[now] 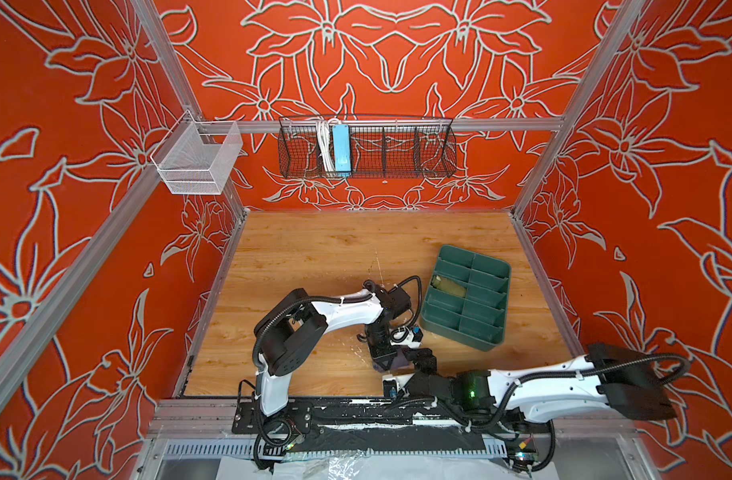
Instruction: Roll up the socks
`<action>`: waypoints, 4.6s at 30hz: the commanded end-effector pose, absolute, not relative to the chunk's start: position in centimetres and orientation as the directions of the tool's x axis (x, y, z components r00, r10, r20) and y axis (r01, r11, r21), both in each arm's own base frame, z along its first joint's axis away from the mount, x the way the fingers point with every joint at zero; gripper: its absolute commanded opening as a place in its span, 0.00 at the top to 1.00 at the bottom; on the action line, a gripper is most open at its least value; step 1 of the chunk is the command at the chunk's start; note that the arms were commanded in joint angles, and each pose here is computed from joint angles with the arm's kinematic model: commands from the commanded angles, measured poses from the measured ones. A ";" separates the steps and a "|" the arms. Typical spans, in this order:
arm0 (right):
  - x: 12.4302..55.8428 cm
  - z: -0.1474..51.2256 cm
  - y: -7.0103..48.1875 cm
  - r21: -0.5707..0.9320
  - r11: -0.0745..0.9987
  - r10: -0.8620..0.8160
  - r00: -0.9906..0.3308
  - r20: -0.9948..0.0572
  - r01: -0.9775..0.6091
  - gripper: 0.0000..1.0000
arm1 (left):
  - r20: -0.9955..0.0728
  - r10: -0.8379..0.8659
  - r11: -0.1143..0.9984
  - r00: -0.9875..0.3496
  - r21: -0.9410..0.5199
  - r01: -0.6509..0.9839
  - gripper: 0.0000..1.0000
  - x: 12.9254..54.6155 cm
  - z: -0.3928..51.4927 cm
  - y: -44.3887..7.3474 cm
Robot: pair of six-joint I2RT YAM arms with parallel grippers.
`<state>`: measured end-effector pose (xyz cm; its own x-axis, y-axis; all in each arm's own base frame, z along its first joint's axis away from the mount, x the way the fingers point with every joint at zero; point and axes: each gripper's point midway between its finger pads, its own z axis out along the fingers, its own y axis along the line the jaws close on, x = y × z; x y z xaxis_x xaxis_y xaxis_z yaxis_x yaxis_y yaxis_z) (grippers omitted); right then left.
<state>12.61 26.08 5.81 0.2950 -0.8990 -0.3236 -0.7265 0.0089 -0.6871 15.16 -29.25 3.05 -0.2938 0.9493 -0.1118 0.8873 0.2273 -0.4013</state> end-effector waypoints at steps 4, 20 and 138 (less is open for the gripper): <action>13.9 6.0 25.8 -0.729 0.034 -0.917 0.268 -0.294 -0.683 0.17 | -0.015 0.965 0.236 -0.263 -0.399 0.886 0.95 14.5 0.5 -27.2; 15.9 4.3 27.3 -0.726 0.012 -0.914 0.287 -0.287 -0.688 0.37 | -0.024 0.965 0.231 -0.262 -0.403 0.885 0.95 14.4 0.7 -27.3; 16.6 3.7 27.6 0.127 0.169 -0.948 -0.196 -0.252 -0.977 0.53 | -0.153 0.962 -0.124 0.227 0.497 0.859 1.00 16.0 -0.3 -28.0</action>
